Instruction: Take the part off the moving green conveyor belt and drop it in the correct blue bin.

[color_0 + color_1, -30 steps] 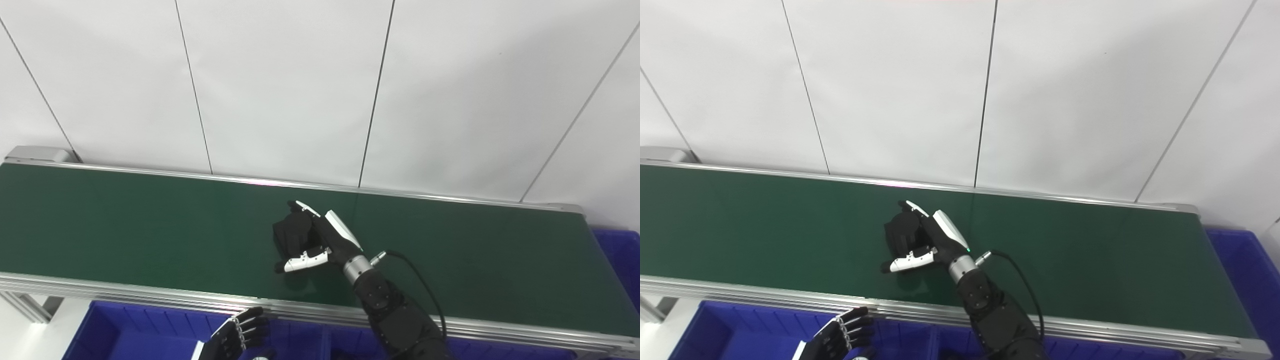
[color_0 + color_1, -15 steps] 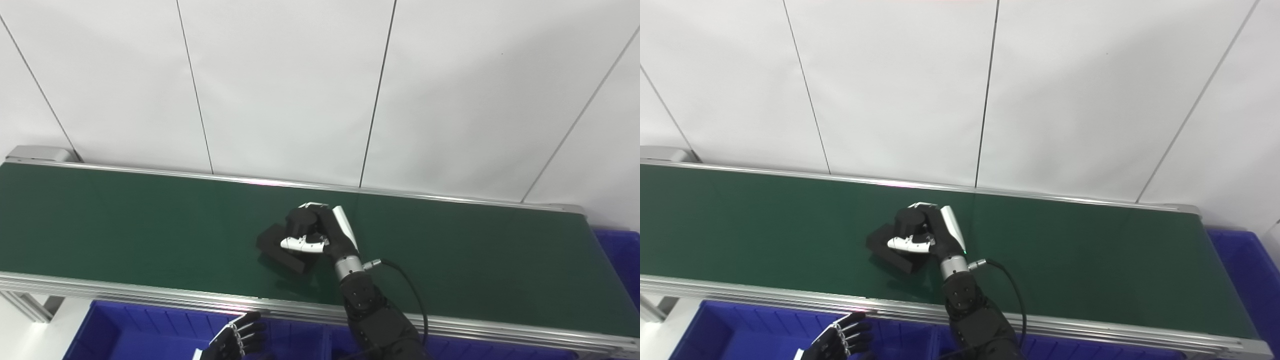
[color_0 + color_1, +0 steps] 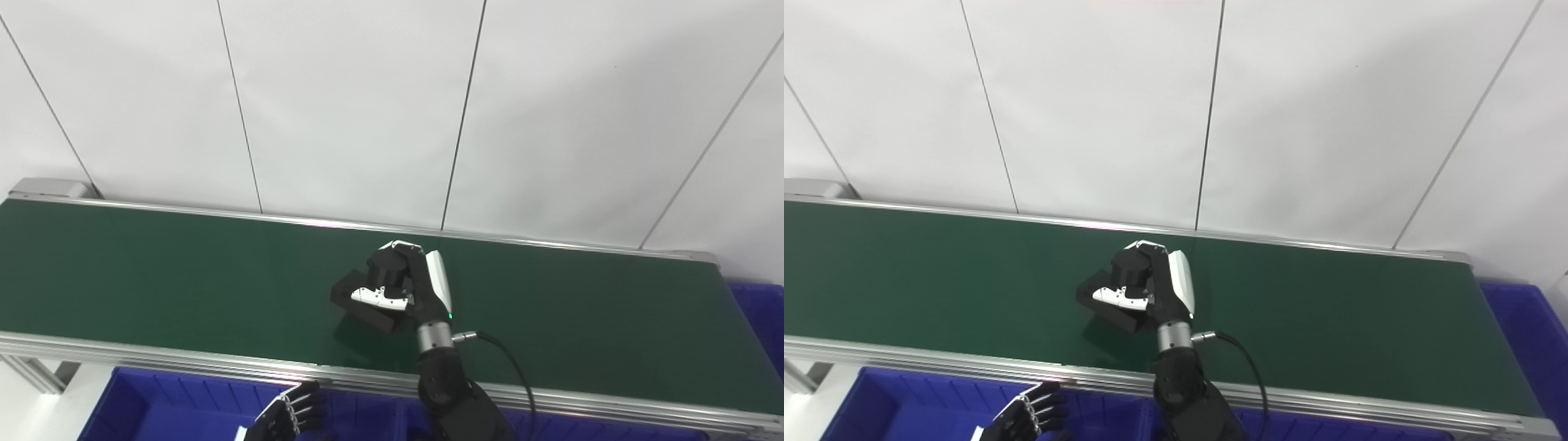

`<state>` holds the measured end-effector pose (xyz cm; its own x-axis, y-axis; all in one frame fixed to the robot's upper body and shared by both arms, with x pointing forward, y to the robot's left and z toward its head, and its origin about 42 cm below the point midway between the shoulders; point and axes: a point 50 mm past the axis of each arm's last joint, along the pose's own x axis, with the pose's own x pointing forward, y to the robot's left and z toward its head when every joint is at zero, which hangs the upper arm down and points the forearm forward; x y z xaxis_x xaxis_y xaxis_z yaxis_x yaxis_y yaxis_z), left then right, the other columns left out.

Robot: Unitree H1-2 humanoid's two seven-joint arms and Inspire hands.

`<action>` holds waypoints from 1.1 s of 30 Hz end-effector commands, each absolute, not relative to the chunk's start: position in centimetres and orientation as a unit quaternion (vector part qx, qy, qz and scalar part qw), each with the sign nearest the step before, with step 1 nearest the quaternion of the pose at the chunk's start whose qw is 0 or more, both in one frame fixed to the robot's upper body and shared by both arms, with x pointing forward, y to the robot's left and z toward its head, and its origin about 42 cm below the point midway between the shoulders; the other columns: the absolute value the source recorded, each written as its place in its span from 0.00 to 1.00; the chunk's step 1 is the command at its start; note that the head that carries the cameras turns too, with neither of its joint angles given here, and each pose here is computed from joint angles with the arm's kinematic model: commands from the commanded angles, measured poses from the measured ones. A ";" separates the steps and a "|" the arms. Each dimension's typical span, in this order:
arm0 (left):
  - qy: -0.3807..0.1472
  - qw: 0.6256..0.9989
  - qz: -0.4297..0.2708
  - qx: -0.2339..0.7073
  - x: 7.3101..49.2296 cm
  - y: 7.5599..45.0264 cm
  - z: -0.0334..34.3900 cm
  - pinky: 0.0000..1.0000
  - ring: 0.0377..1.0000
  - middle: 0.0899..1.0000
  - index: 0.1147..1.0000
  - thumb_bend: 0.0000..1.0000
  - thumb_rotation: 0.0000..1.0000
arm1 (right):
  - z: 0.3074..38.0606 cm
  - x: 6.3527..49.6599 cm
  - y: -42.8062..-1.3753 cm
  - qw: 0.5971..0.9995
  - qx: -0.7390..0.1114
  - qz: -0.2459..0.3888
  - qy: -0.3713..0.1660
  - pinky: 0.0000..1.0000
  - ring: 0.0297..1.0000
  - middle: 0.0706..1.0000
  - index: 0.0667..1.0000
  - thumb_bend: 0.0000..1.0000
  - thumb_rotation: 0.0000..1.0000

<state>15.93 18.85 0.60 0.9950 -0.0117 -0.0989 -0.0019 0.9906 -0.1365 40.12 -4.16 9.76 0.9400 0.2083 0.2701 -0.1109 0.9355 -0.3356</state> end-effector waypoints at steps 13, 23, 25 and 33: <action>0.021 0.997 -0.021 -0.078 16.9 18.9 2.0 0.66 0.66 0.68 0.72 0.55 0.00 | 15.4 32.3 -8.3 0.931 -0.141 0.039 -0.333 0.06 0.06 0.05 0.05 0.56 0.00; 0.023 0.996 -0.036 -0.072 17.0 19.5 2.7 0.65 0.66 0.68 0.71 0.56 0.00 | 12.7 27.0 -12.0 0.962 -0.106 -0.020 -0.251 0.06 0.06 0.06 0.05 0.56 0.00; 0.026 0.996 -0.041 -0.075 17.0 19.7 3.0 0.66 0.66 0.68 0.72 0.56 0.00 | 12.5 26.2 -12.4 0.967 -0.094 -0.025 -0.235 0.05 0.06 0.06 0.04 0.54 0.00; 0.032 0.995 -0.055 -0.079 17.2 20.2 3.8 0.65 0.66 0.68 0.72 0.58 0.00 | 11.3 23.4 -13.8 0.975 -0.075 -0.082 -0.192 0.04 0.05 0.04 0.03 0.53 0.00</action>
<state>16.74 20.02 2.68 0.9896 -0.1010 -0.1028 0.0837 0.9835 -0.1604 23.33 -14.46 10.34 0.9260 -0.1039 0.3631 0.1720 0.9719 -0.1605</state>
